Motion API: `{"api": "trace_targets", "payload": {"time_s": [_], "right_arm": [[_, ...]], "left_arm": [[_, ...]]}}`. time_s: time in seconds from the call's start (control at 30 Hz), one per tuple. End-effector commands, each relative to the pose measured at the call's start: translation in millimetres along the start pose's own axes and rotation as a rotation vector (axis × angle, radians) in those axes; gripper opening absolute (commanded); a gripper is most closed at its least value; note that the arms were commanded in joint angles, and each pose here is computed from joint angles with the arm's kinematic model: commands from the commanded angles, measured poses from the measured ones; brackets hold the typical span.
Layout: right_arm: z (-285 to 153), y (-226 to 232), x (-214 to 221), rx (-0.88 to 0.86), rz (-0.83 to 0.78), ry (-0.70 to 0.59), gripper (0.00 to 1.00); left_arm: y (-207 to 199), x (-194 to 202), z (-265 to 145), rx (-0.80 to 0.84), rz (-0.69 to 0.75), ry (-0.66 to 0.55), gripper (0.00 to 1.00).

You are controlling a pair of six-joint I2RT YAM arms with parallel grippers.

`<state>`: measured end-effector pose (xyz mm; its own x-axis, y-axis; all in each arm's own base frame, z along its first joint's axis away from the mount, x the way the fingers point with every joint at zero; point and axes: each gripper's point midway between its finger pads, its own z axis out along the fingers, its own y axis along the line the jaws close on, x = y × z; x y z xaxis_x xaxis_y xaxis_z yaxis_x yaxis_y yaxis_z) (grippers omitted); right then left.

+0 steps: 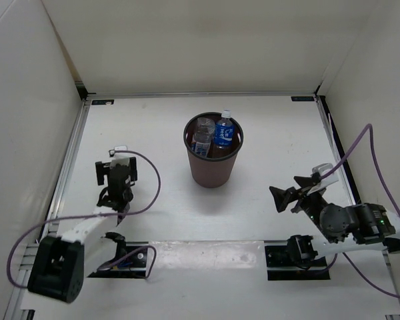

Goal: Put the plastic bottles in the bin

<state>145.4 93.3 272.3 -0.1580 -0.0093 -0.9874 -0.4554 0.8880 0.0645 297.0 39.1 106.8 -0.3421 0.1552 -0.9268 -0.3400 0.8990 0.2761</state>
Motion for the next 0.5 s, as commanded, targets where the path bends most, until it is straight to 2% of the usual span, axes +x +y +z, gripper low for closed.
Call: {"api": "trace_targets", "payload": {"time_s": [0.0, 0.03, 0.1, 0.13, 0.17, 0.2, 0.23, 0.33, 0.37, 0.4, 0.47], "right_arm": [[-6, -18, -16, 0.023, 0.124, -0.049, 0.9], [-6, -18, -14, 0.016, 0.118, -0.049, 0.9], [-6, -16, -16, -0.001, 0.122, -0.05, 0.9], [-6, -15, -15, -0.006, 0.119, -0.049, 0.9], [-6, -13, -15, -0.012, 0.111, -0.047, 0.9], [-5, -11, -15, -0.016, 0.112, -0.047, 0.9], [-5, -9, -15, -0.014, 0.103, -0.046, 0.9], [-3, -6, -14, -0.002, 0.079, -0.039, 0.9], [-3, -5, -14, -0.001, 0.076, -0.037, 0.9], [-3, -6, -13, 0.01, 0.082, -0.035, 0.9], [-3, -8, -14, 0.024, 0.076, -0.034, 0.9]], "left_arm": [[-24, -50, 22, 0.074, -0.044, -0.181, 1.0], [-43, -41, 23, 0.179, 0.015, -0.145, 1.0], [-69, -44, 29, 0.31, 0.012, -0.185, 1.0], [-71, -34, 30, 0.318, 0.026, -0.183, 1.0], [-63, -60, 27, 0.282, -0.055, -0.327, 1.0], [-50, -32, 37, 0.187, -0.074, -0.246, 1.0], [-48, -26, 42, 0.159, -0.102, -0.238, 1.0], [-54, -31, 43, 0.187, -0.088, -0.205, 1.0], [-56, -21, 44, 0.216, -0.076, -0.184, 1.0], [-55, -32, 44, 0.211, -0.08, -0.234, 1.0], [-56, -31, 42, 0.199, -0.084, -0.234, 1.0]]}}
